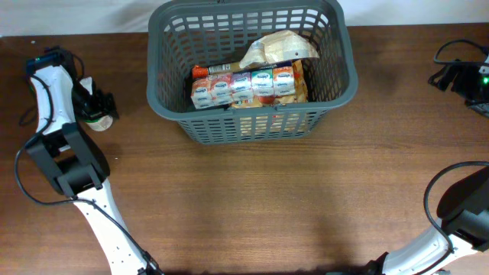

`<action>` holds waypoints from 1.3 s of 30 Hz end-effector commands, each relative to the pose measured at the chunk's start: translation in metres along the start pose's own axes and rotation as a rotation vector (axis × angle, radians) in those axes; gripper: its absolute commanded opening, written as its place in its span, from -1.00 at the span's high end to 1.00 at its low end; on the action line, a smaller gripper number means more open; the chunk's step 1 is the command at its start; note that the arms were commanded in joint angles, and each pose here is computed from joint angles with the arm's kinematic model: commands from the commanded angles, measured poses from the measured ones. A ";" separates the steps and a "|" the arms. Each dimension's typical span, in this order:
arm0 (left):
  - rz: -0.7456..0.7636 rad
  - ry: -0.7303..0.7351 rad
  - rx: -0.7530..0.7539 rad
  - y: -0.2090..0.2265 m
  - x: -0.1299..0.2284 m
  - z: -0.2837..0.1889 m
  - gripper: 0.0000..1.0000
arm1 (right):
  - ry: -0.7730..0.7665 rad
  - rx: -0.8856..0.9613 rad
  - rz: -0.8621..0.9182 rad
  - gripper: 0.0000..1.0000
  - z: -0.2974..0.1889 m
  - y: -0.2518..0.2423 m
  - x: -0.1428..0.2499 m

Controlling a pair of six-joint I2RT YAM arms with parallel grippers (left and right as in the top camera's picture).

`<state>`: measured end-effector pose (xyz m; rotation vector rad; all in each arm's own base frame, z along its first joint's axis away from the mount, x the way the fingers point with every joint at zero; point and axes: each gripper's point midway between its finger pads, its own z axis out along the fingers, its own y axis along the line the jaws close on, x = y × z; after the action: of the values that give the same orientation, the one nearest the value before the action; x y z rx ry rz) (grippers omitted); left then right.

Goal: Pack container
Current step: 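Grasp the rear green-lidded jar with the left gripper, then place the jar upright in the basket's left corner and release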

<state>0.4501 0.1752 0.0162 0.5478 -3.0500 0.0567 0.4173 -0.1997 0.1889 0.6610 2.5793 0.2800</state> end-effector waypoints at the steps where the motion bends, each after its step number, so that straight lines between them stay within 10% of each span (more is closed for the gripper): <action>1: 0.008 0.020 0.012 0.001 0.004 0.005 -0.55 | -0.004 -0.010 -0.001 -0.98 -0.002 0.004 0.000; 9: 0.009 0.052 0.013 0.000 0.011 0.004 -0.10 | -0.004 -0.010 -0.001 -0.97 -0.002 0.004 0.000; 14: 0.009 0.063 0.014 -0.001 0.015 -0.007 0.96 | -0.004 -0.010 -0.001 -0.97 -0.002 0.004 0.000; 23: 0.085 -0.416 0.007 -0.035 -0.022 -0.187 0.96 | -0.004 -0.010 -0.001 -0.97 -0.002 0.004 0.000; 29: 0.512 -0.945 0.116 -0.163 0.048 -0.379 0.96 | -0.004 -0.010 -0.001 -0.97 -0.002 0.004 0.000; 34: 0.748 -1.072 0.125 -0.242 0.107 -0.419 0.96 | -0.004 -0.010 -0.001 -0.97 -0.002 0.004 0.000; 39: 0.864 -0.890 0.032 -0.294 0.115 -0.356 0.96 | -0.004 -0.010 -0.001 -0.98 -0.002 0.004 0.000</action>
<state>0.4255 -0.1172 0.4523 -1.0770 -4.0189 0.0805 0.4173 -0.1997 0.1889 0.6605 2.5794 0.2799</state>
